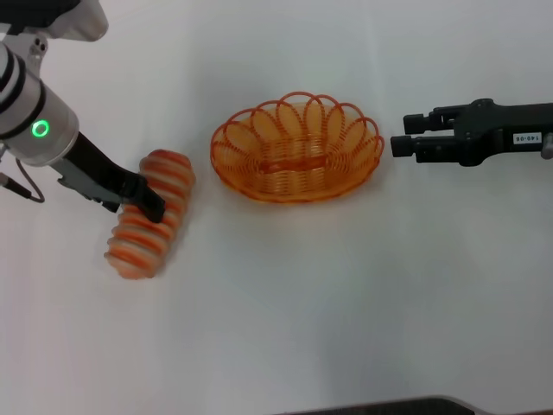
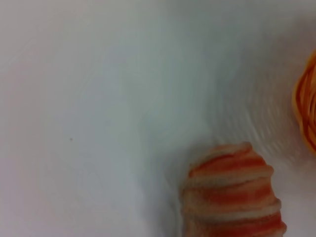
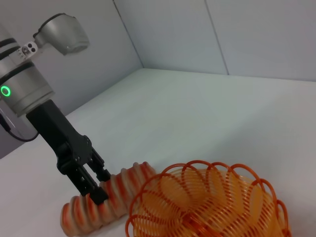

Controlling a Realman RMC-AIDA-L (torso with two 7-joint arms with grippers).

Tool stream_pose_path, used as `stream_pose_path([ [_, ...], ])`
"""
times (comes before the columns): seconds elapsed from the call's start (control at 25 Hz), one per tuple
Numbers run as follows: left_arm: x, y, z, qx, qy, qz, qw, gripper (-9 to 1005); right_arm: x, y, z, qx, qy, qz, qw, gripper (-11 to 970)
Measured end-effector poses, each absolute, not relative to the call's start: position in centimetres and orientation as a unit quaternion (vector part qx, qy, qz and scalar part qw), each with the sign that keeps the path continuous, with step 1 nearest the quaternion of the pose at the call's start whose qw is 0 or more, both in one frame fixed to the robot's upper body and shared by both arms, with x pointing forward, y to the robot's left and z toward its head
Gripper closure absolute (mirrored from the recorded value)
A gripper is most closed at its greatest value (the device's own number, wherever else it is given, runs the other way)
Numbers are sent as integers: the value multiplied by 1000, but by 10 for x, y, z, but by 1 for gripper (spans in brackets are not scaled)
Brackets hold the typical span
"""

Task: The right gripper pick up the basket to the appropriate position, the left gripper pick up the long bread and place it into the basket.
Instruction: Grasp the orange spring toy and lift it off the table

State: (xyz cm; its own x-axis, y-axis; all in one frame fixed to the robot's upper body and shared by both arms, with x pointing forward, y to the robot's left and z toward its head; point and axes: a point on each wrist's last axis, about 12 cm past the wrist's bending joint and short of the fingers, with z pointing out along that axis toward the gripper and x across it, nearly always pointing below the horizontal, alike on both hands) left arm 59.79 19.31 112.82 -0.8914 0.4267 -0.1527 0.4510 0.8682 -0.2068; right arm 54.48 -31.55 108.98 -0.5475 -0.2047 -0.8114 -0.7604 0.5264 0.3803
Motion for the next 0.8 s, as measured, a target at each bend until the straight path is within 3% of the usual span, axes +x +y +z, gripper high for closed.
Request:
stream_pose_path([
  [0.32, 598, 190, 1128, 234, 963, -127, 51, 354, 546, -317, 1090, -303, 795, 377, 368, 382],
  [0.52, 598, 191, 1129, 233, 963, -127, 54, 547, 546, -317, 1090, -301, 795, 375, 369, 382],
  [0.8, 602, 205, 1136, 251, 958, -117, 69, 614, 546, -317, 1090, -299, 795, 376, 370, 382],
])
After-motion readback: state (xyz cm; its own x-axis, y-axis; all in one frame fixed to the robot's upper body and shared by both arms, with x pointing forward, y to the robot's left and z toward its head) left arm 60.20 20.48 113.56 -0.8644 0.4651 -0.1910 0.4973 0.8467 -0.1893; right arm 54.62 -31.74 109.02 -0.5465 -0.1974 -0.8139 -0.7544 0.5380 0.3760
